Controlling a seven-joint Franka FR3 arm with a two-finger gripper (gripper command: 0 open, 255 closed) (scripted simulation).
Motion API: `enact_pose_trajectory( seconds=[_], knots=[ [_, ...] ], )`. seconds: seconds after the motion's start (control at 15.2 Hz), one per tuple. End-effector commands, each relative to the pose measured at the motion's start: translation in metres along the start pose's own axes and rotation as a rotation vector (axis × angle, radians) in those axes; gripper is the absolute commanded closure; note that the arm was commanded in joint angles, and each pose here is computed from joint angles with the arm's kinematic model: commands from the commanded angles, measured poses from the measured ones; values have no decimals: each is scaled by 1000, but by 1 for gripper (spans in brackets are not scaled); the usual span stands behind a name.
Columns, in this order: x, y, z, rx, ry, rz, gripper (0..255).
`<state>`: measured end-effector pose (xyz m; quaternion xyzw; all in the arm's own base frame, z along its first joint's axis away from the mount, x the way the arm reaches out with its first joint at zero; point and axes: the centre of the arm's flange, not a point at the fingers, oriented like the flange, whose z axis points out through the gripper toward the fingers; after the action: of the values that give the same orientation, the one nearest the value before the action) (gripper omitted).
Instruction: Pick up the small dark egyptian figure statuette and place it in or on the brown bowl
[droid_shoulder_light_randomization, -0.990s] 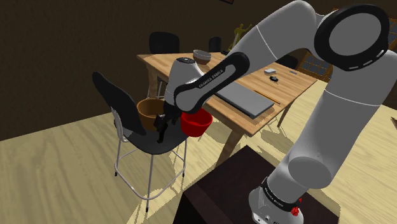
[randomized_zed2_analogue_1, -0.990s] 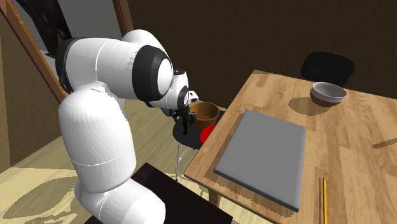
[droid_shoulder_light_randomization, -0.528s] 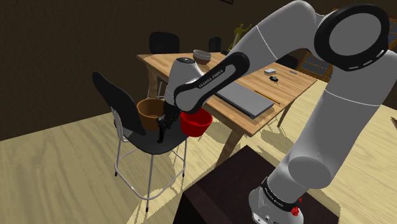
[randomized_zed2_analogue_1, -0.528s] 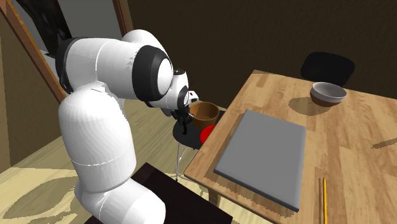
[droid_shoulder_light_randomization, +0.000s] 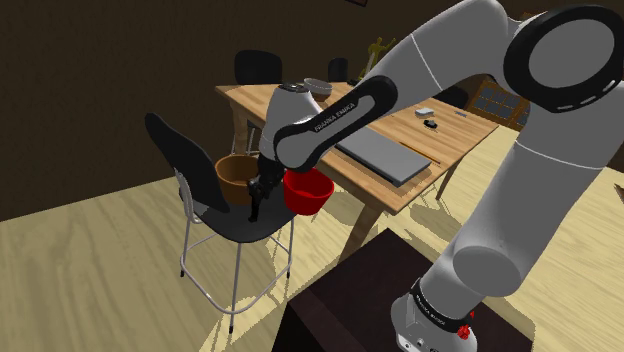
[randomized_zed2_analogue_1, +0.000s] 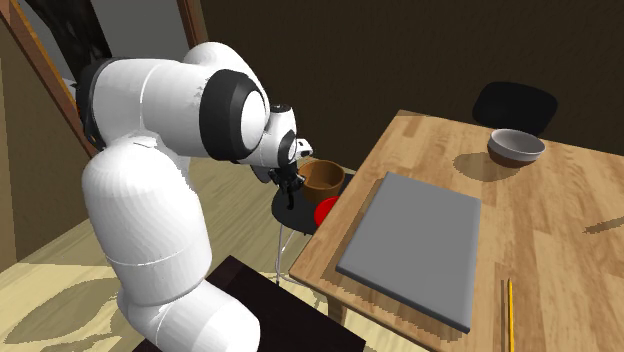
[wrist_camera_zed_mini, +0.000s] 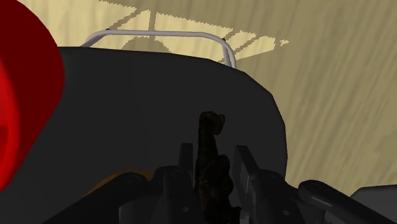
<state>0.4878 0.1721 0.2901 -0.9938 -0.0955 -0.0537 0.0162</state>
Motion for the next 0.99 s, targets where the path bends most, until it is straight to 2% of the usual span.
enact_pose_trajectory(
  seconds=[0.0, 0.92],
  knots=[
    [1, -1, -11, 0, 0, 0, 255],
    [9, -3, -84, 0, 0, 0, 255]
  ],
)
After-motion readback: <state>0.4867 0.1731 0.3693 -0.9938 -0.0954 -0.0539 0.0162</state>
